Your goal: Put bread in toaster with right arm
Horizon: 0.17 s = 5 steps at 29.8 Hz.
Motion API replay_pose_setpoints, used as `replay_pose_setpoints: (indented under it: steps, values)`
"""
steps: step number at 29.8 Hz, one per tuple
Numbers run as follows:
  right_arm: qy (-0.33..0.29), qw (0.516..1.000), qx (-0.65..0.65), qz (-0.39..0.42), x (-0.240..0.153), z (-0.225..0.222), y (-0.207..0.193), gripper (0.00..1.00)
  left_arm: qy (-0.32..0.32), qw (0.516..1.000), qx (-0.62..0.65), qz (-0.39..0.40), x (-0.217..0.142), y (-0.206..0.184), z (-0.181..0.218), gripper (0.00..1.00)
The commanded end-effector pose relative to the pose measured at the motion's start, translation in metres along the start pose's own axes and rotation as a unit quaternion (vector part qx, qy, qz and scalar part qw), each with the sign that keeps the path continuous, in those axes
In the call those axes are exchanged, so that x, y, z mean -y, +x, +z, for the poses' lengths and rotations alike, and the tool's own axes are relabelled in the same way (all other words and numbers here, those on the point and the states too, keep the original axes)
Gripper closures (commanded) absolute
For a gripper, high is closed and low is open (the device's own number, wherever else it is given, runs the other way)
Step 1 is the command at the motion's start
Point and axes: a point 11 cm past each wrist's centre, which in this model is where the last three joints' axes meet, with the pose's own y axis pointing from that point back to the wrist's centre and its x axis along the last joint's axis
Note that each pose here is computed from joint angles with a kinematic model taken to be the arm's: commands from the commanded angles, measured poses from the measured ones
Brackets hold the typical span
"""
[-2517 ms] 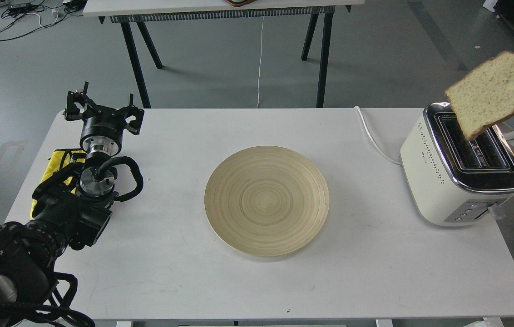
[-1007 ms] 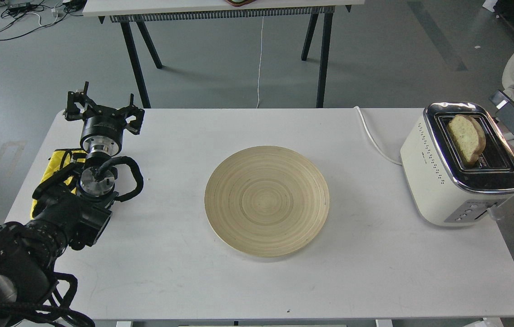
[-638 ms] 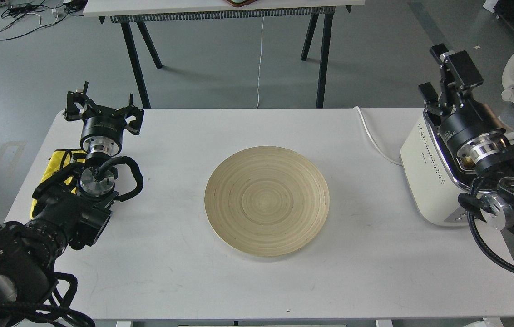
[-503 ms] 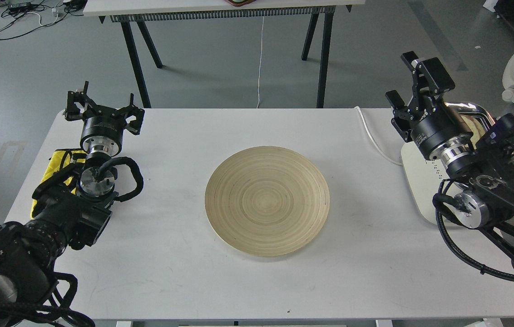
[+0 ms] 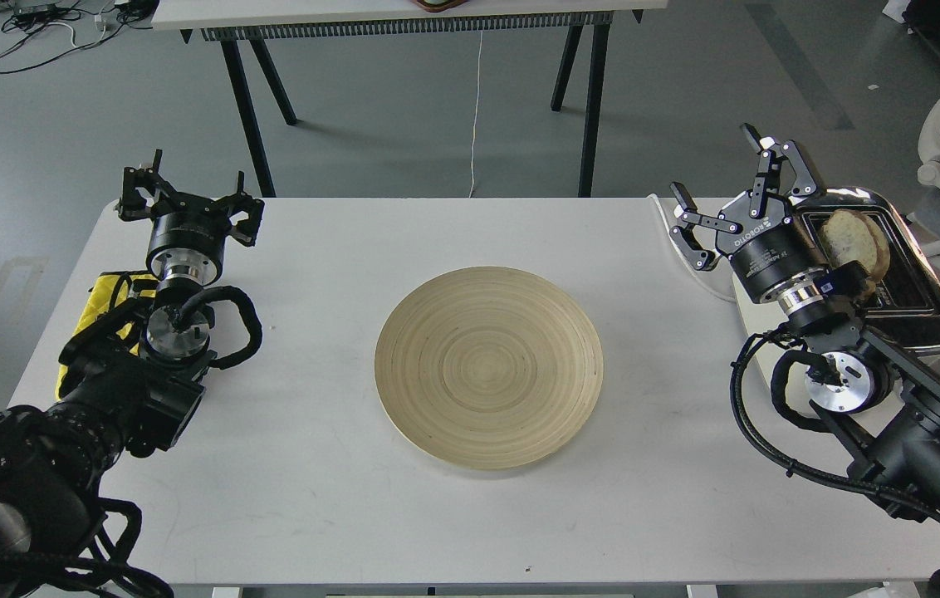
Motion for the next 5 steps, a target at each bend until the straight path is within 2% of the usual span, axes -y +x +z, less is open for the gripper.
replay_pose_setpoints:
  steps: [1,5]
  values:
    - [-0.001,1.000,0.001,0.002,-0.0009,0.0017,0.0003,0.01,0.000,1.000,0.000,0.000,0.0000,-0.0001,0.0001,0.00]
    - [-0.005,1.000,0.000,0.005,-0.0040,0.0051,0.0015,0.01,0.000,1.000,0.000,0.000,0.0000,-0.0001,0.0001,0.00]
